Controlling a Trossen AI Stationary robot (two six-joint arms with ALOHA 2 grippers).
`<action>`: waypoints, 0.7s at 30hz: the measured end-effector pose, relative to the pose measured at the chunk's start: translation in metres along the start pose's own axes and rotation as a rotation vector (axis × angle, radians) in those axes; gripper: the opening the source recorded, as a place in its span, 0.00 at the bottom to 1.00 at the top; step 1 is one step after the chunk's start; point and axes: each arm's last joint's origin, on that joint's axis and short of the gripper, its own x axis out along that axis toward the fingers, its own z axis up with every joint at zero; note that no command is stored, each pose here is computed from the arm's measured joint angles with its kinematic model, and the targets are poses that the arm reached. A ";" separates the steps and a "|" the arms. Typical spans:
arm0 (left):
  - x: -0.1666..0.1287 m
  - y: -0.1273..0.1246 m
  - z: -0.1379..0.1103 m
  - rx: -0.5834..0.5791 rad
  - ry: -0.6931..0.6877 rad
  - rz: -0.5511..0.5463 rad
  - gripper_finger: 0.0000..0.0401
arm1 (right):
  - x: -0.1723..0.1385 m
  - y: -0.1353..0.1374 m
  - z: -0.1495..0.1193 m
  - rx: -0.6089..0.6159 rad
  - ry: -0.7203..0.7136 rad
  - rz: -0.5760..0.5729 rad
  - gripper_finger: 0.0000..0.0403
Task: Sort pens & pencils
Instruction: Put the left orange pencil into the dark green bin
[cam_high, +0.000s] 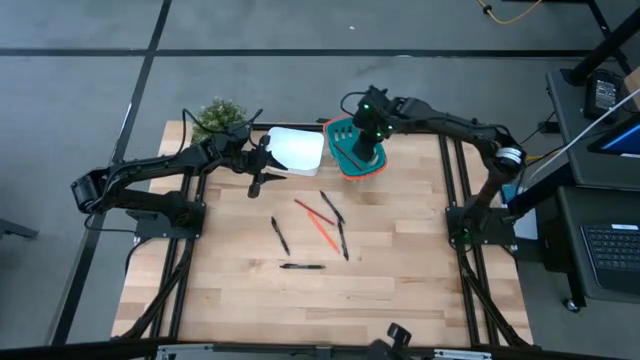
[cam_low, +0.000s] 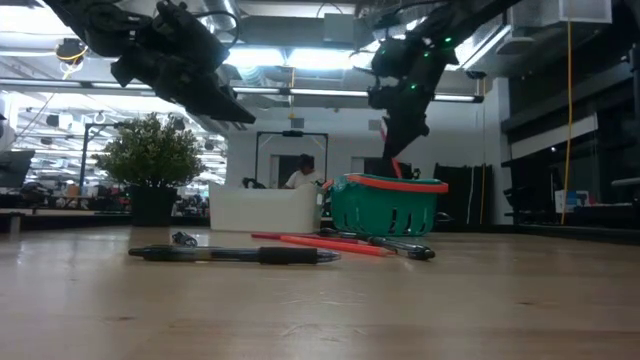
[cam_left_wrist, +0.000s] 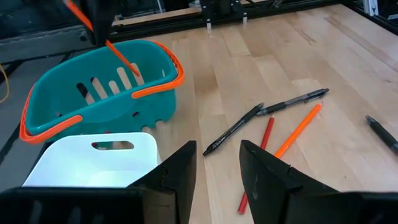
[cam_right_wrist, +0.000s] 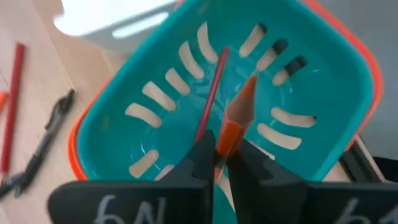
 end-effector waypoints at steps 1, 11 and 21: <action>0.000 0.000 0.000 -0.001 0.000 0.000 0.29 | 0.003 -0.001 0.002 -0.009 0.020 0.003 0.06; 0.000 0.000 0.000 -0.003 0.002 -0.001 0.29 | 0.027 -0.002 0.003 -0.048 0.148 0.096 0.06; 0.000 0.000 0.000 -0.019 0.002 -0.001 0.29 | 0.045 -0.002 0.002 -0.090 0.170 0.132 0.06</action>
